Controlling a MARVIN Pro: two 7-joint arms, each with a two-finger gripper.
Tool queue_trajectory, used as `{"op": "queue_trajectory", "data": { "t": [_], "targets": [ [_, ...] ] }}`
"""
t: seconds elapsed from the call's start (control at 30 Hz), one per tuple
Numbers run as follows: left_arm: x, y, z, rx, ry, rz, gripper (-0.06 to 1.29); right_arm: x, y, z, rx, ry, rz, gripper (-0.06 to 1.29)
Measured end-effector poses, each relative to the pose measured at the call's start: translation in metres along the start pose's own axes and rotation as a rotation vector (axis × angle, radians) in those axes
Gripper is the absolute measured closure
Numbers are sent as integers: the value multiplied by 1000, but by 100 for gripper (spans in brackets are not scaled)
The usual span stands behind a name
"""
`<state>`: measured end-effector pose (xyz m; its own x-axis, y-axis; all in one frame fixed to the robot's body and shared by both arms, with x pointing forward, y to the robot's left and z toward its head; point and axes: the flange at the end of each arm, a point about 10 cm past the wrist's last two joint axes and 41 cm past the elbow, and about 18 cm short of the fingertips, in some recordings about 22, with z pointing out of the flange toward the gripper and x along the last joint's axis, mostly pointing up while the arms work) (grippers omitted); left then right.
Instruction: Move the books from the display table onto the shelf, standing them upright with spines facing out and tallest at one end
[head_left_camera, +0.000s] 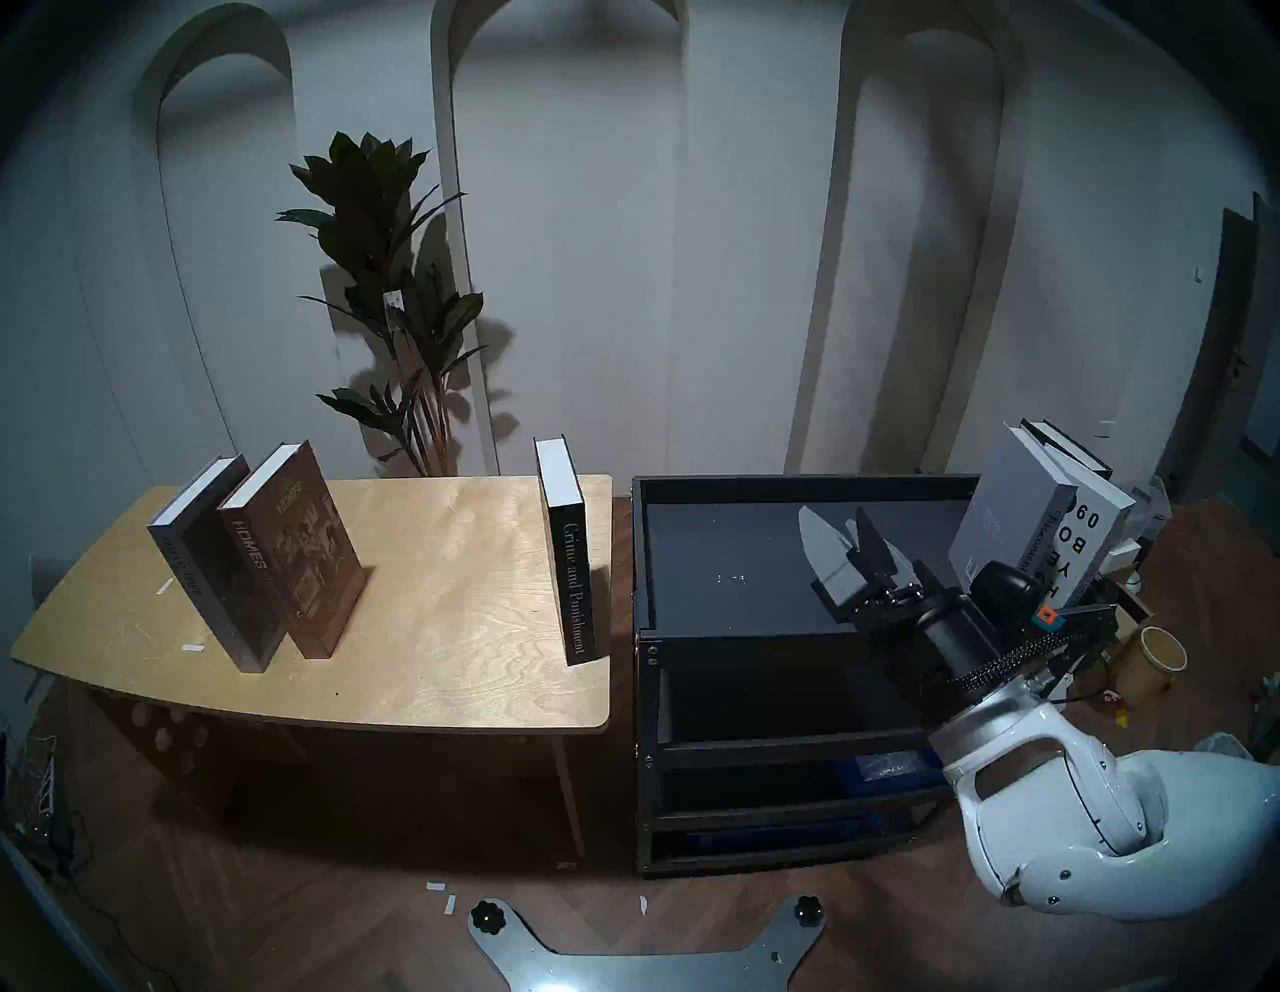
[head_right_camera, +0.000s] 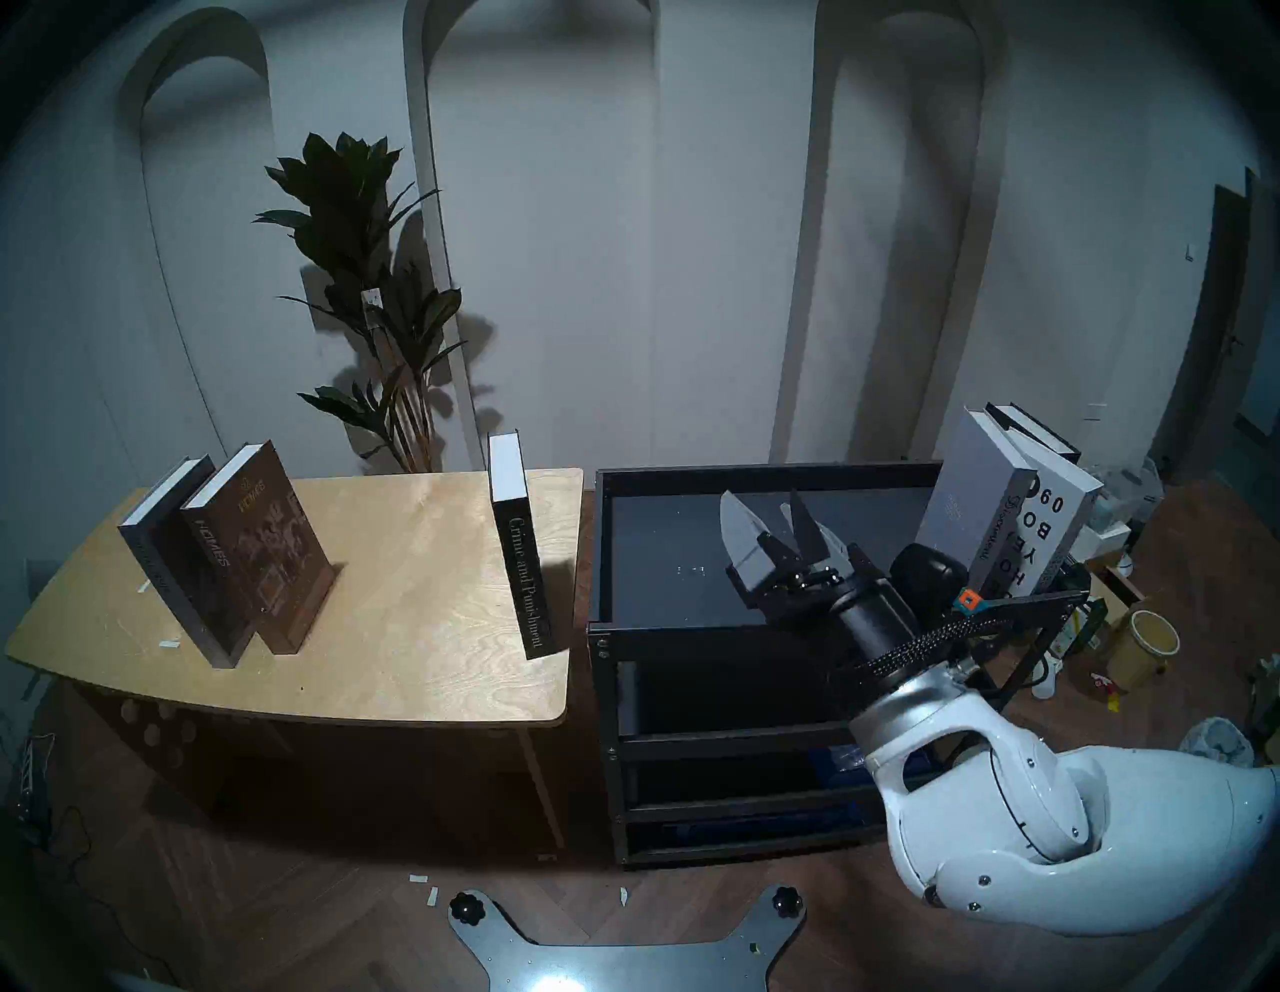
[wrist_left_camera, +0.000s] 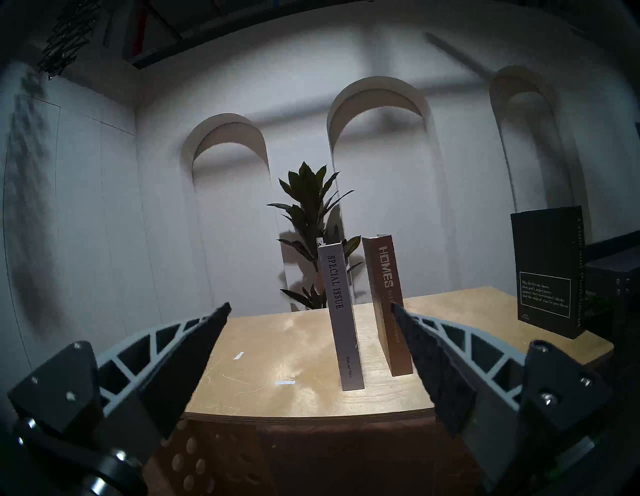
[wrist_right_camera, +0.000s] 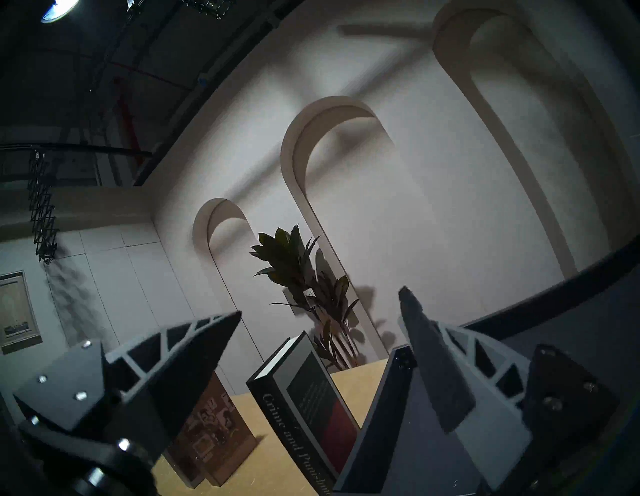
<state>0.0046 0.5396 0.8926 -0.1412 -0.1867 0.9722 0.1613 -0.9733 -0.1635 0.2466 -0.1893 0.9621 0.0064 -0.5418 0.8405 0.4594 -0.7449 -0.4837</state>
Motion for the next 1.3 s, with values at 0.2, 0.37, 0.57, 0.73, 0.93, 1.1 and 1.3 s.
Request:
{"op": "queue_trajectory", "data": {
  "t": [0.2, 0.37, 0.57, 0.73, 0.93, 1.1, 1.3],
  "targets": [
    [2, -1, 2, -56, 17, -25, -4, -12, -5, -3, -13, -18, 20, 2],
    [5, 0, 5, -100, 36, -39, -4, -15, -9, -1, -12, -23, 18, 2],
    [11, 2, 8, -150, 65, -59, -4, -17, -15, 5, -3, -19, -4, 2],
    [14, 4, 9, -184, 83, -78, -4, -18, -21, 7, 21, -8, -48, 2],
    [17, 7, 13, -236, 107, -104, -4, -14, -27, 11, 75, 23, -146, 2],
    [19, 14, 25, -293, 136, -131, -4, -12, -31, 13, 106, 38, -222, 2],
    [26, 28, 51, -398, 196, -171, -4, -13, -35, 15, 148, 32, -347, 2]
  ]
}}
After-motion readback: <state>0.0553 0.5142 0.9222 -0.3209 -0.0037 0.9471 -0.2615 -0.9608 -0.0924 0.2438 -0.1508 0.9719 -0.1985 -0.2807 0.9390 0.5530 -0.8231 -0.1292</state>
